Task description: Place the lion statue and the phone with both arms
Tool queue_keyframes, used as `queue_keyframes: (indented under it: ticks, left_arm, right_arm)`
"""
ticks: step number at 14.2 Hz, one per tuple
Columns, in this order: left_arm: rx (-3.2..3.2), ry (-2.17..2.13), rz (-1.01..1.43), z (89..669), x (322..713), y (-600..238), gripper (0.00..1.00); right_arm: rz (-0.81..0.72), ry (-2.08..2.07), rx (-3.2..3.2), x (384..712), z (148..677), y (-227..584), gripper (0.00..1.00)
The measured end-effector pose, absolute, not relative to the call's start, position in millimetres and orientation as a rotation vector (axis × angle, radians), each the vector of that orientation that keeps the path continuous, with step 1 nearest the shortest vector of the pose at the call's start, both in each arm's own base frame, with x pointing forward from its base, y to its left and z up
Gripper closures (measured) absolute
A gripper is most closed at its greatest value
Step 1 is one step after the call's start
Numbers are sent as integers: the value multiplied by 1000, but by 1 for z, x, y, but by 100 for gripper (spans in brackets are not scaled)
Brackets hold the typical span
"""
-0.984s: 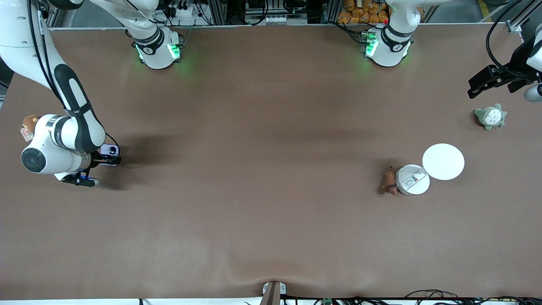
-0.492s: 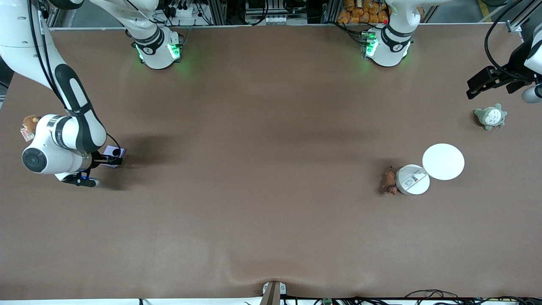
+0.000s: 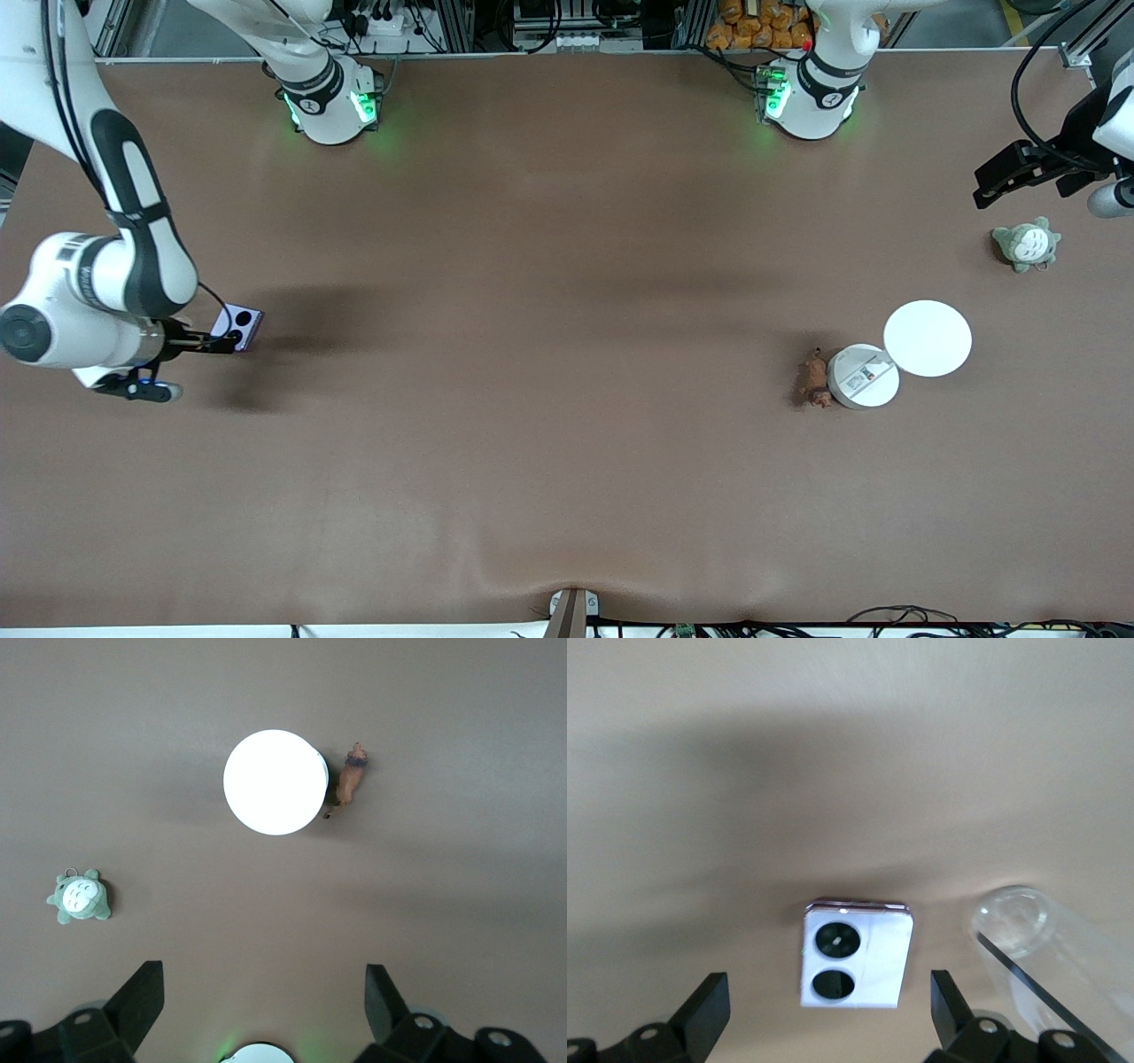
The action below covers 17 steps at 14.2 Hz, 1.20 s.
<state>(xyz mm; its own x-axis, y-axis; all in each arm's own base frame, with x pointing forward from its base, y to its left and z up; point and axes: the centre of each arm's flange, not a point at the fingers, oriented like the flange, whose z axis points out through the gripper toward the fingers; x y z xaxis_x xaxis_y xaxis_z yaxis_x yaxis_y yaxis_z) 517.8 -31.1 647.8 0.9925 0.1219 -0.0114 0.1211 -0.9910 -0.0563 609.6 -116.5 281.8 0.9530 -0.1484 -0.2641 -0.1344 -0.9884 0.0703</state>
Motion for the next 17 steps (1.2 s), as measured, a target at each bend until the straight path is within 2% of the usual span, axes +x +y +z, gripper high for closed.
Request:
queue_keyframes:
  ticks: [3, 5, 11, 17]
  left_arm:
    - [-3081, -186, 23, 648, 518, -32, 0]
    - [-3081, -186, 25, 647, 518, -32, 0]
    - [-3081, -185, 37, 643, 520, -32, 0]
    - [-3082, -185, 38, 642, 520, -32, 0]
  right_arm:
    - [-355, -139, 3056, 632, 375, -78, 0]
    - [-270, -86, 3077, 633, 427, -50, 0]
    - [-141, -8, 3165, 585, 552, -25, 0]
    - [-121, 12, 3175, 527, 630, -15, 0]
